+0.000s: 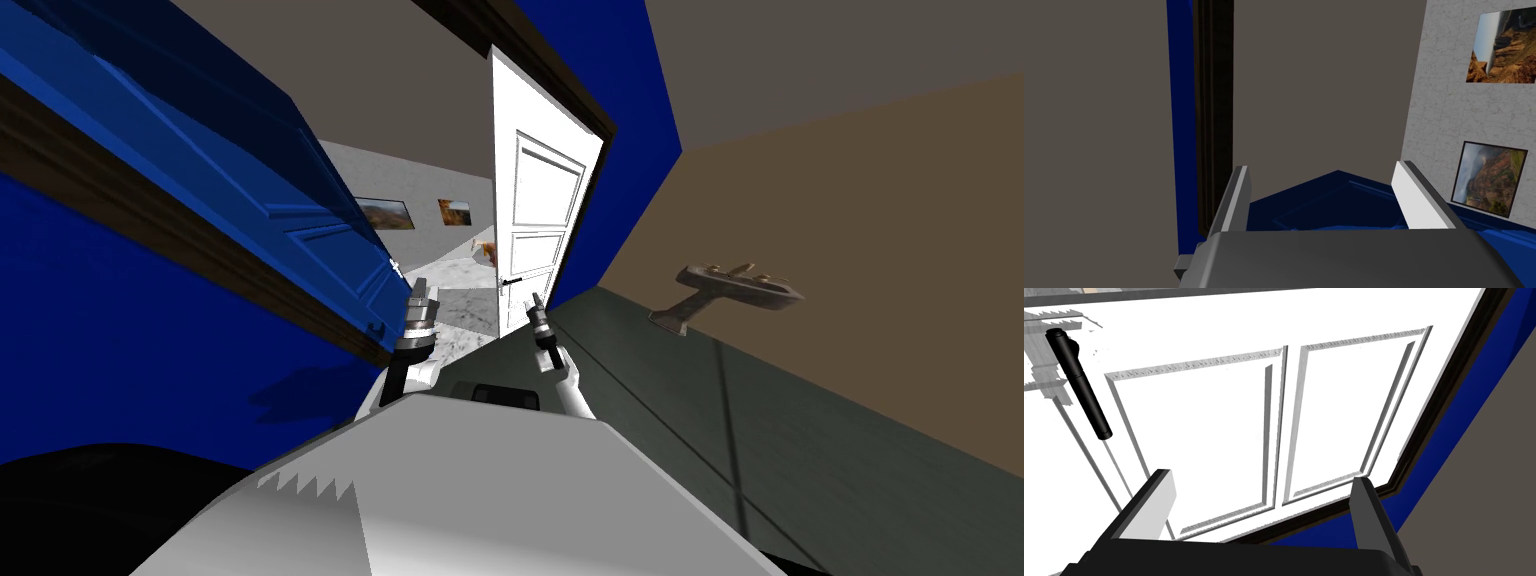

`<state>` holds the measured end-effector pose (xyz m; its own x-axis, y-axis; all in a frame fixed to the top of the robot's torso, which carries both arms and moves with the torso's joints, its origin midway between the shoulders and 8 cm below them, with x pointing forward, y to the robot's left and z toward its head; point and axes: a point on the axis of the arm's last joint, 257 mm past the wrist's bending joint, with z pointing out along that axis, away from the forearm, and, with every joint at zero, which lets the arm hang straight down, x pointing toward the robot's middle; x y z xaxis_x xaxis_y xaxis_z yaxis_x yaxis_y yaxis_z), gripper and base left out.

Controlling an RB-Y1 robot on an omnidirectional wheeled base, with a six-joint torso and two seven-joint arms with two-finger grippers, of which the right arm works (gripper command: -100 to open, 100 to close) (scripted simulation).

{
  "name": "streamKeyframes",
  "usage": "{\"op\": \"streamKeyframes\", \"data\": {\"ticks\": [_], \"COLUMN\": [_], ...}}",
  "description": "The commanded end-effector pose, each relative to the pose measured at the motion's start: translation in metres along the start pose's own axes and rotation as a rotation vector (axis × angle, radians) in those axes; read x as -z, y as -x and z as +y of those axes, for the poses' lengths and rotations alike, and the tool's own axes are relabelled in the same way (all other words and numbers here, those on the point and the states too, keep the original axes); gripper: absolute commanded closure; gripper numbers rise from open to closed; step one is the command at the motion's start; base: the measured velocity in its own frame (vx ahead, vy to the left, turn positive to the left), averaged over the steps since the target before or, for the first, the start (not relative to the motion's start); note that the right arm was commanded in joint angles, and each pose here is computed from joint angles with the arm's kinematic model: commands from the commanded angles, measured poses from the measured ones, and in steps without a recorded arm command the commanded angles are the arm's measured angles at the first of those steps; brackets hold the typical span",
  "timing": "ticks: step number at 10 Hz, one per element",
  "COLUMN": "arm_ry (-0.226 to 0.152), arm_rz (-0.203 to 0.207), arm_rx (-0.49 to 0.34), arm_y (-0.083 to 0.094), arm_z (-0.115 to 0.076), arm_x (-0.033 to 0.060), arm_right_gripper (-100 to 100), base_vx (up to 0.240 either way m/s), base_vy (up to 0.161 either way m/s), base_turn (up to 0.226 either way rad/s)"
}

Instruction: Push the door open

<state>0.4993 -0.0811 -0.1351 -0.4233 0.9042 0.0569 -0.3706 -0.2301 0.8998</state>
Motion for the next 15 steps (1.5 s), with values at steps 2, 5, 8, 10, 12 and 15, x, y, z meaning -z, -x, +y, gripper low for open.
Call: {"op": "streamKeyframes", "data": {"ticks": [2, 5, 8, 10, 12, 15], "arm_ry": [-0.031, -0.077, -0.134, -0.166, -0.203, -0.267], "arm_rz": [0.015, 0.040, 0.078, 0.087, 0.109, 0.137], "arm_rx": [-0.008, -0.018, -0.027, -0.029, -0.030, -0.027], "arm_y": [-0.007, -0.016, -0.029, -0.031, -0.038, -0.046], "arm_z": [-0.016, -0.038, -0.064, -0.077, -0.093, -0.119], "arm_x": [-0.0045, -0.0089, -0.0156, -0.0146, -0.0175, -0.0173], "arm_right_gripper": [-100, -100, -100, -100, -100, -100], "base_vx": [0.055, 0.066, 0.076, 0.063, 0.088, 0.098], "base_vy": [-0.022, -0.019, -0.028, -0.025, -0.031, -0.041], "base_turn": [0.002, 0.002, 0.002, 0.002, 0.003, 0.003]}}
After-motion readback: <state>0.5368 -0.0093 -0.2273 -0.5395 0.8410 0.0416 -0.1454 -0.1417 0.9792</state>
